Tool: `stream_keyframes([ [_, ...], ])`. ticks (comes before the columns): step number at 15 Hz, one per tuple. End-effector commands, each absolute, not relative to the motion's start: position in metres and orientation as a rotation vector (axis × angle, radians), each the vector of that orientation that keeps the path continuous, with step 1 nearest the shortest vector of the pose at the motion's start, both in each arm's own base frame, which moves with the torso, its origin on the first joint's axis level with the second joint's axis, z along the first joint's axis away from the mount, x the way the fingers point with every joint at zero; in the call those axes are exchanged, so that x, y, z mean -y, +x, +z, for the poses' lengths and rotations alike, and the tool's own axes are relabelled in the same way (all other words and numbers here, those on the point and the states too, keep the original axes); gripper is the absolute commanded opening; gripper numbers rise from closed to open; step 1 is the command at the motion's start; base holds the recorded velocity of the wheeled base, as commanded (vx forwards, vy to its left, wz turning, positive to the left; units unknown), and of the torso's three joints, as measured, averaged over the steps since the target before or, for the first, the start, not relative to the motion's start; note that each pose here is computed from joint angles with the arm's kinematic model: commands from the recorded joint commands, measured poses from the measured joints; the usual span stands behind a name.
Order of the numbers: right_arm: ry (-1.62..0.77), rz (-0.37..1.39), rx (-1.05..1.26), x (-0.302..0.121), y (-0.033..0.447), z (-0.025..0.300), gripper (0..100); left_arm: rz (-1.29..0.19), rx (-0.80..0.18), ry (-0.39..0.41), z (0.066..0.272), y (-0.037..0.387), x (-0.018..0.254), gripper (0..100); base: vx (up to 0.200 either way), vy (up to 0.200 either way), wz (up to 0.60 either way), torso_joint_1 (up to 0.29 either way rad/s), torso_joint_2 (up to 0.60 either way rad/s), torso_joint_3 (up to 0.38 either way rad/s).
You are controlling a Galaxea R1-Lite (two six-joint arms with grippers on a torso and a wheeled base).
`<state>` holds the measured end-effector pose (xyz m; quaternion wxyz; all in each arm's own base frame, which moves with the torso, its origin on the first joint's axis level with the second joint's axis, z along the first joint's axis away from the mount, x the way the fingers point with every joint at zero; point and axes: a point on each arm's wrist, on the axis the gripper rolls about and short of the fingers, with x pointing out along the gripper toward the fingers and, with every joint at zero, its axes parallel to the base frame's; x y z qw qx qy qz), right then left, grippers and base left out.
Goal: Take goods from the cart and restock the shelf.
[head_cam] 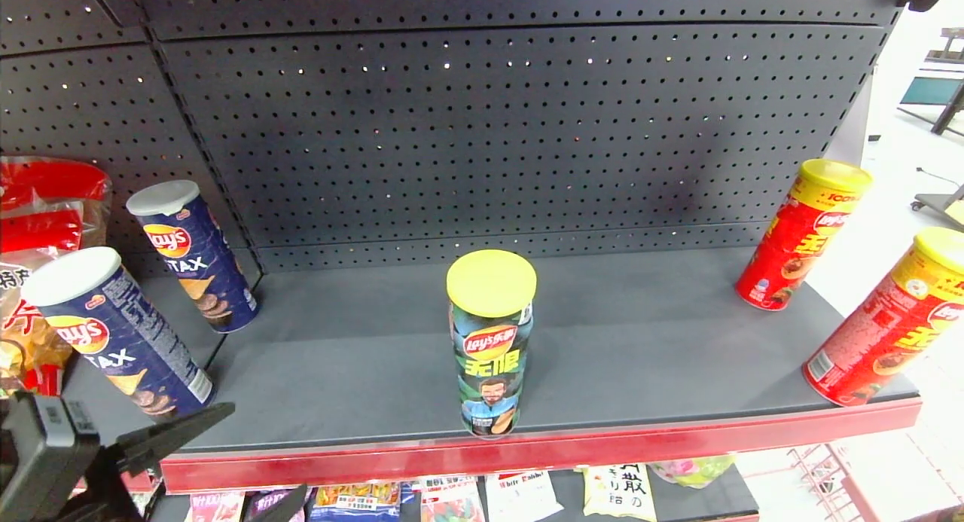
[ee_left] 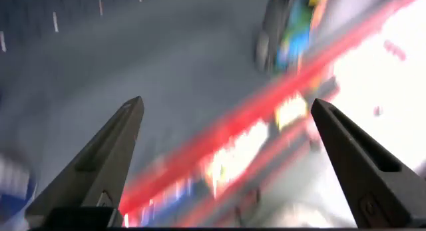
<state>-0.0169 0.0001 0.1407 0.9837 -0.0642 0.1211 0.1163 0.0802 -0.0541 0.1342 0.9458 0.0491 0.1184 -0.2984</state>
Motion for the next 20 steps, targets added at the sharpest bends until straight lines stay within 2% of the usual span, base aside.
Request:
stream_keyframes([
  [1,-0.127,0.259,-0.3,-0.002,-0.004,0.154,0,-0.579,-0.156,0.077,0.164,0.032,0.021,100,0.0,0.0,0.0,0.0,0.0,0.0],
  [2,-0.129,0.274,-0.314,-0.003,0.0,0.156,0,-0.578,-0.187,0.087,0.164,0.01,0.007,100,0.0,0.0,0.0,0.0,0.0,0.0],
  [4,-0.126,0.293,-0.303,-0.004,0.008,0.161,0,-0.554,-0.204,0.095,0.159,-0.007,-0.005,100,0.0,0.0,0.0,0.0,0.0,0.0],
  [6,-0.126,0.348,-0.3,-0.009,0.033,0.174,0,-0.492,-0.179,0.097,0.15,-0.021,-0.016,100,0.0,0.0,0.0,0.0,0.0,0.0],
  [10,-0.146,0.496,-0.396,-0.027,0.078,0.196,0,-0.428,-0.17,0.097,0.148,-0.023,-0.019,100,0.0,0.0,0.0,0.0,0.0,0.0],
  [12,-0.149,0.552,-0.438,-0.046,0.118,0.211,0,-0.427,-0.158,0.099,0.136,-0.027,-0.021,100,0.0,0.0,0.0,0.0,0.0,0.0],
  [14,-0.138,0.594,-0.389,-0.063,0.164,0.215,0,-0.43,-0.145,0.135,0.125,-0.029,-0.023,100,0.0,0.0,0.0,0.0,0.0,0.0],
  [20,-0.135,0.668,-0.341,-0.102,0.257,0.233,0,-0.426,-0.164,0.161,0.114,-0.029,-0.022,100,0.0,0.0,0.0,0.0,0.0,0.0],
])
